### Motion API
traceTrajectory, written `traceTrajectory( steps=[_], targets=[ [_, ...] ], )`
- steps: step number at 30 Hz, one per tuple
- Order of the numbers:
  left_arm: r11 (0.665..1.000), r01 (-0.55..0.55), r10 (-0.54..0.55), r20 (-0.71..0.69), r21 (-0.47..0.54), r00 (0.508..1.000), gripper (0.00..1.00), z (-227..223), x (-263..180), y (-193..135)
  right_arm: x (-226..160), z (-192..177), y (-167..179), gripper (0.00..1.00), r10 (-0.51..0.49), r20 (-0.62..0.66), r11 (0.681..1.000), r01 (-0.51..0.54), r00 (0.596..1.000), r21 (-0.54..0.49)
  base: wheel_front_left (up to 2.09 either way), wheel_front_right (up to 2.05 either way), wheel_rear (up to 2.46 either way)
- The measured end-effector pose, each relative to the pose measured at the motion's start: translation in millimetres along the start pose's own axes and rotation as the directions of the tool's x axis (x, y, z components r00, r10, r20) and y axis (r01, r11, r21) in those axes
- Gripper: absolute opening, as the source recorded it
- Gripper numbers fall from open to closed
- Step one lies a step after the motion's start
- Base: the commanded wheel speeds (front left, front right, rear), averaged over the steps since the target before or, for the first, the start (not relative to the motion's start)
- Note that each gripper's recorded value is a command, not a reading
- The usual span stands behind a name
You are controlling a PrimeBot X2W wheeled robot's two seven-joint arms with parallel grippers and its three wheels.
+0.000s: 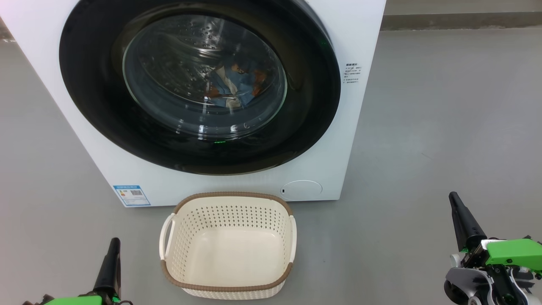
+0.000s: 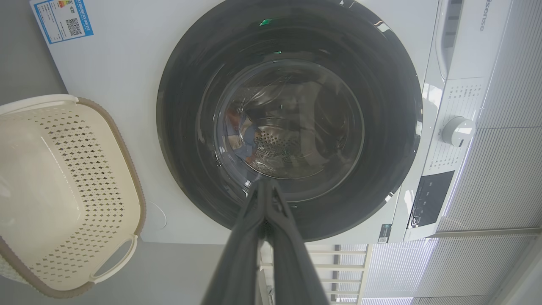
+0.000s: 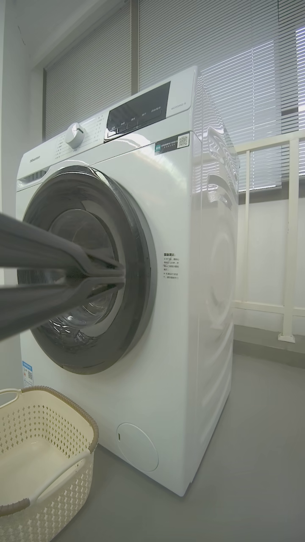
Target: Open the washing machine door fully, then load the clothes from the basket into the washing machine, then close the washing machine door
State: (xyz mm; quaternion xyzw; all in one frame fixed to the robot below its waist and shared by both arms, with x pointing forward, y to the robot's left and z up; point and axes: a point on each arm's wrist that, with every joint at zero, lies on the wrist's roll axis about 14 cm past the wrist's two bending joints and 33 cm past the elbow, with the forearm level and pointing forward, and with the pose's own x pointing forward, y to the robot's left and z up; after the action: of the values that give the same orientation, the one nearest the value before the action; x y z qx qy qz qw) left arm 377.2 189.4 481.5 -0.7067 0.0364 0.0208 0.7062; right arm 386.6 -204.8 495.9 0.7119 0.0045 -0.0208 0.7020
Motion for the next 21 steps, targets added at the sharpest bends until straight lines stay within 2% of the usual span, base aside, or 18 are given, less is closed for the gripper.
traceTrajectory(
  steps=[21],
  targets=[
    [1.000,0.000,0.000,0.000,0.000,1.000,0.00,0.0,0.0,0.0,0.0,0.0,0.0,0.00,0.000,0.000,1.000,0.000,1.000,0.000,0.00,0.00,0.00]
  ],
)
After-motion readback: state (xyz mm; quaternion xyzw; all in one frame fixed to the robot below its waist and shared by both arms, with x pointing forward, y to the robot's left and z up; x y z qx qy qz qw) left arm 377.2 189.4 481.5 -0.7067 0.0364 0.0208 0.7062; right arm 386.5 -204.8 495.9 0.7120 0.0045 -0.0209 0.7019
